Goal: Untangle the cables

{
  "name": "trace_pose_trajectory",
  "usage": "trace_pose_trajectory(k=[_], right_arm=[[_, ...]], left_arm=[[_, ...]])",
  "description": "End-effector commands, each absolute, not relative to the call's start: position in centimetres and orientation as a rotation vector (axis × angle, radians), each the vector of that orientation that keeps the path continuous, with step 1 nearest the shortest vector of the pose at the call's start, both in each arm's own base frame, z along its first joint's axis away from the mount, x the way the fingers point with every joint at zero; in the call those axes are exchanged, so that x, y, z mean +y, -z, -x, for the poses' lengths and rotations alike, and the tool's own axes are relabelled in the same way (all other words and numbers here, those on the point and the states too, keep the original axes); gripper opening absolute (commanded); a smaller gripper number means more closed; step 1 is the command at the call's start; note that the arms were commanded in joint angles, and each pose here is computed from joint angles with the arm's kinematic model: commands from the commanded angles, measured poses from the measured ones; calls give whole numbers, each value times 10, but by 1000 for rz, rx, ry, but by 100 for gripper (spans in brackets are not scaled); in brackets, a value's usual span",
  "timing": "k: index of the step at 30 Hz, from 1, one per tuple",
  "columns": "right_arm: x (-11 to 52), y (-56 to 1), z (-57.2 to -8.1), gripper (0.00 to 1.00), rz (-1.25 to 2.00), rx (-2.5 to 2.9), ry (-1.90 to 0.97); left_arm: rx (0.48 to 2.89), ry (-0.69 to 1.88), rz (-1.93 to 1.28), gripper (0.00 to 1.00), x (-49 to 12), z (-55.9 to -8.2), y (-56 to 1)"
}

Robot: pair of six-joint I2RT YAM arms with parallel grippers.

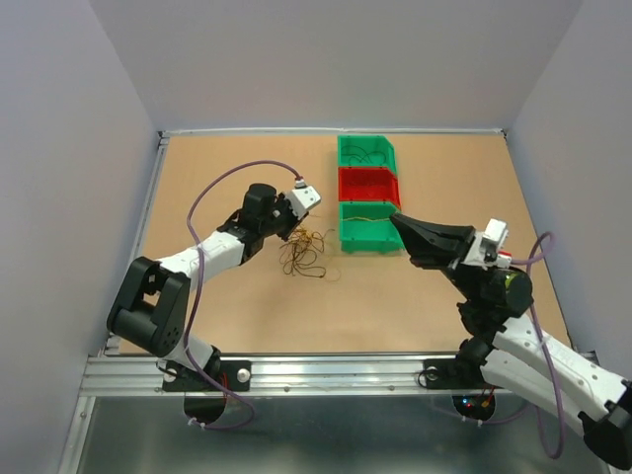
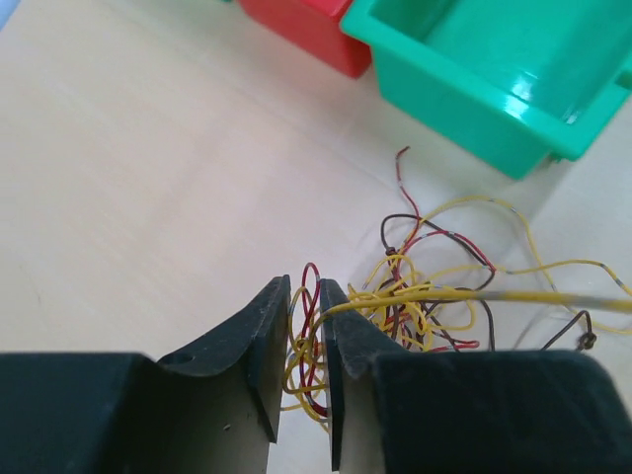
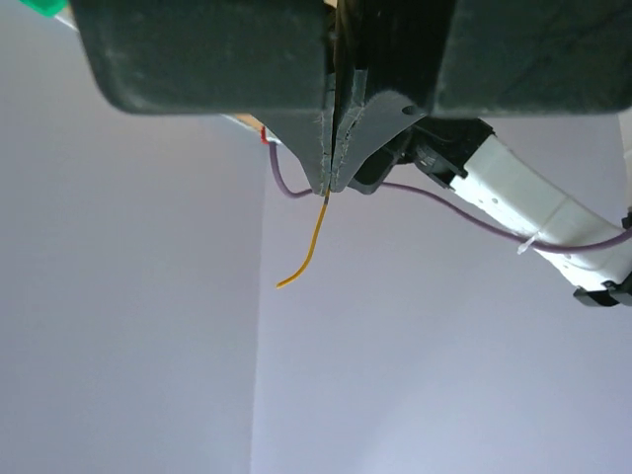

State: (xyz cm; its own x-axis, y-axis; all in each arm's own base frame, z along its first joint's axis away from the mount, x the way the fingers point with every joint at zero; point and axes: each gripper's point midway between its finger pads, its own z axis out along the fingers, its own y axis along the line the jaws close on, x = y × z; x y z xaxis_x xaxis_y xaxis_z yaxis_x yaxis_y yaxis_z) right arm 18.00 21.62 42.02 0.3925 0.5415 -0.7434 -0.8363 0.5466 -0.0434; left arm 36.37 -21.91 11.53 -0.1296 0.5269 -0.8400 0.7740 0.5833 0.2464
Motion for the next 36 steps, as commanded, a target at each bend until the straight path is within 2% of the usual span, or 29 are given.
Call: trace_pose_trajectory(k=[1,5,10,18,23,28,32,36], right_arm=[[181,-416,-182,1,333,784,-800],[148,-417,-172,1,235,778,-740],[109,-416,-173,1,66,780,-669],[78,-409,-180,0,-80,801,-594],[61,-404,-178,1,-145,797,-559],[85,-411,-183,1,-34,853,-578],[143,-390,-222,1,154,1048,-568],[193,-375,-252,15,305,1161,-593]], left_arm=[[1817,187,-902,30,-193,-399,-141],[1906,141,-809,30,-168,-418,-129],[1976,-45,-588,30,-112,-450,-132],[2005,-207,-397,34,-61,-464,-141],[1994,-188,-327,36,-43,-468,-151],[1943,-22,-441,33,-69,-457,-158],[1913,43,-489,35,-80,-448,-166],[1906,48,-496,42,-82,-448,-167]])
